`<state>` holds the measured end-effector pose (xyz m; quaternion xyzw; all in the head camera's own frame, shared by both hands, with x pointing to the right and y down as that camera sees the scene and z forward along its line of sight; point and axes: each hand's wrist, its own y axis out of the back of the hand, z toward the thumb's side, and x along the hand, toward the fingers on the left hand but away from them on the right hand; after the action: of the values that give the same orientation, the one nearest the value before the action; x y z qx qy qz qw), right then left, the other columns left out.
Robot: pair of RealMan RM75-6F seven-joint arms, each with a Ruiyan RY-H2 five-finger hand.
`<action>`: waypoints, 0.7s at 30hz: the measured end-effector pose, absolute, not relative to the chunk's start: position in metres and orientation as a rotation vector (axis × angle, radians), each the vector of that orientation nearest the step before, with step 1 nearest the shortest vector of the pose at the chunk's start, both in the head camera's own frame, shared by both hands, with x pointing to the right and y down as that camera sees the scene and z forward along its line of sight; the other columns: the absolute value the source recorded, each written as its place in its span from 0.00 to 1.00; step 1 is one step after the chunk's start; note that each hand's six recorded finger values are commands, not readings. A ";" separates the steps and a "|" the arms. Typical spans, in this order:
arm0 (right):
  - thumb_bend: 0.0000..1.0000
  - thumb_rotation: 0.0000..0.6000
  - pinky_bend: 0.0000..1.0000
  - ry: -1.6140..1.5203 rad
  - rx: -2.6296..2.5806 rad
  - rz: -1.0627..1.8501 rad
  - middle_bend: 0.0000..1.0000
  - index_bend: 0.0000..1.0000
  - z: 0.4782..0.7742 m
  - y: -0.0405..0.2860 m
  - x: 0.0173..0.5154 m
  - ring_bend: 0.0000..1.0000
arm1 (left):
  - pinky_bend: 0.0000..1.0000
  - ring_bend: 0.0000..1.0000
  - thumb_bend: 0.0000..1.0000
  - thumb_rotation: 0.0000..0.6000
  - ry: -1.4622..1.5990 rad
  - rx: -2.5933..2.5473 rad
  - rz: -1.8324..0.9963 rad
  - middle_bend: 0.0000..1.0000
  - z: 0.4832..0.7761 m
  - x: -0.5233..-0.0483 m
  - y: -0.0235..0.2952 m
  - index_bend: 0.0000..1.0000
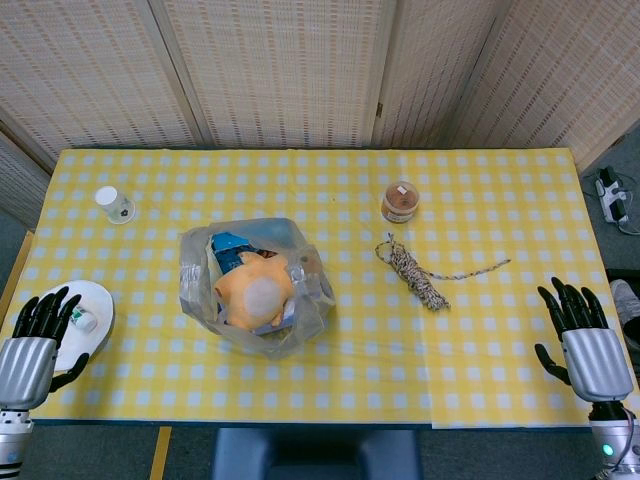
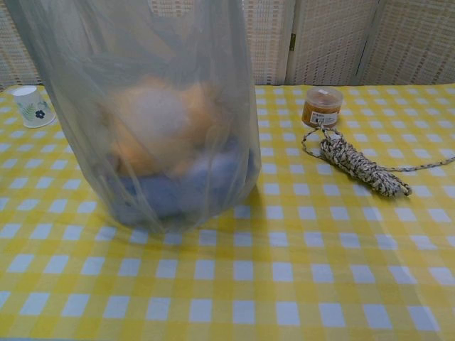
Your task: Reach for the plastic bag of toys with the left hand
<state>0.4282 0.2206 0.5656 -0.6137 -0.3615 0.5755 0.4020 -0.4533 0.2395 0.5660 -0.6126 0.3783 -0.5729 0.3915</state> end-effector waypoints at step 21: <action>0.36 1.00 0.00 -0.938 -1.601 1.366 0.00 0.00 0.548 0.231 0.423 0.00 | 0.11 0.03 0.25 1.00 1.317 -2.279 -0.976 0.09 0.553 -0.419 0.225 0.05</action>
<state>0.4230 0.2311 0.5481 -0.6349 -0.3718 0.5415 0.4068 -0.4187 0.2250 0.5529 -0.8005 0.4626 -0.3429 0.1664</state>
